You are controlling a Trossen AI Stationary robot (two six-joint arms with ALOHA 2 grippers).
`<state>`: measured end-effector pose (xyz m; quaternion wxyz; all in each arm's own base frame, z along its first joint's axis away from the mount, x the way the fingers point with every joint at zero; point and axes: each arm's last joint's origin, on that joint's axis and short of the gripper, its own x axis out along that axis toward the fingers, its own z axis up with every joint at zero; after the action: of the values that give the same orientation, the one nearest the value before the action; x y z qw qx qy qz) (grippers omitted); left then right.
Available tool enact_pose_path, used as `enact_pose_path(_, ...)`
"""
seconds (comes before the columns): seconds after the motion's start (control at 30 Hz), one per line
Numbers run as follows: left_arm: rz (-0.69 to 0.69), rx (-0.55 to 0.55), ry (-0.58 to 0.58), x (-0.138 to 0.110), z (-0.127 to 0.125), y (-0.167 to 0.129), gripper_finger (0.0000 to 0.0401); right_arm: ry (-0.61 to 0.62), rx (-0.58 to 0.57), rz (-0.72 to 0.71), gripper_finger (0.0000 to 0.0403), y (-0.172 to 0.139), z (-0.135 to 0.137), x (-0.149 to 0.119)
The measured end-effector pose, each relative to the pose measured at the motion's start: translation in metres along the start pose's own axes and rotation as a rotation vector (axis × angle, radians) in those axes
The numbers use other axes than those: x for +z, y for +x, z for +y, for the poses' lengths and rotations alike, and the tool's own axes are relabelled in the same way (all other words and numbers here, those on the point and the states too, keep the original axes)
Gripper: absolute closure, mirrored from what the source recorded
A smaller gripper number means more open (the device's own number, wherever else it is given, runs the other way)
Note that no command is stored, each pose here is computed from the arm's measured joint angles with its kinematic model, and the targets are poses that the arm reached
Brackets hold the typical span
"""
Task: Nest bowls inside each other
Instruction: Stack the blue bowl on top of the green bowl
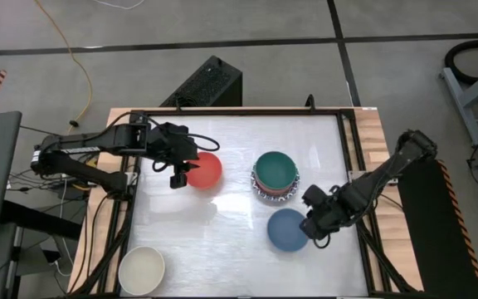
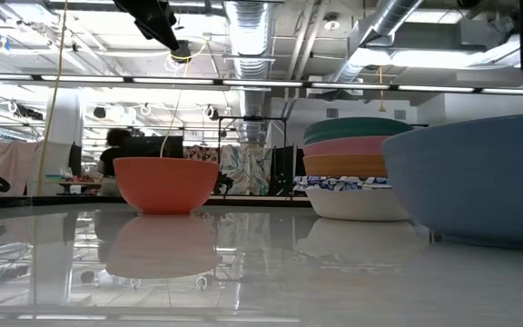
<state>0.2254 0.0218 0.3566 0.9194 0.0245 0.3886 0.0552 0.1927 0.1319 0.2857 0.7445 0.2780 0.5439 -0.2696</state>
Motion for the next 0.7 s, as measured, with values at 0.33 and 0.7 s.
enact_pose_path(0.33,0.001,-0.014,0.019,0.0,0.0,0.001,0.0273,0.055,0.054,-0.023,0.0262,0.036,0.013,0.01)
enact_pose_path(0.7,-0.003,-0.078,0.023,0.0,-0.002,0.001,0.0268,0.002,0.02,0.014,0.0262,0.053,0.0,0.024)
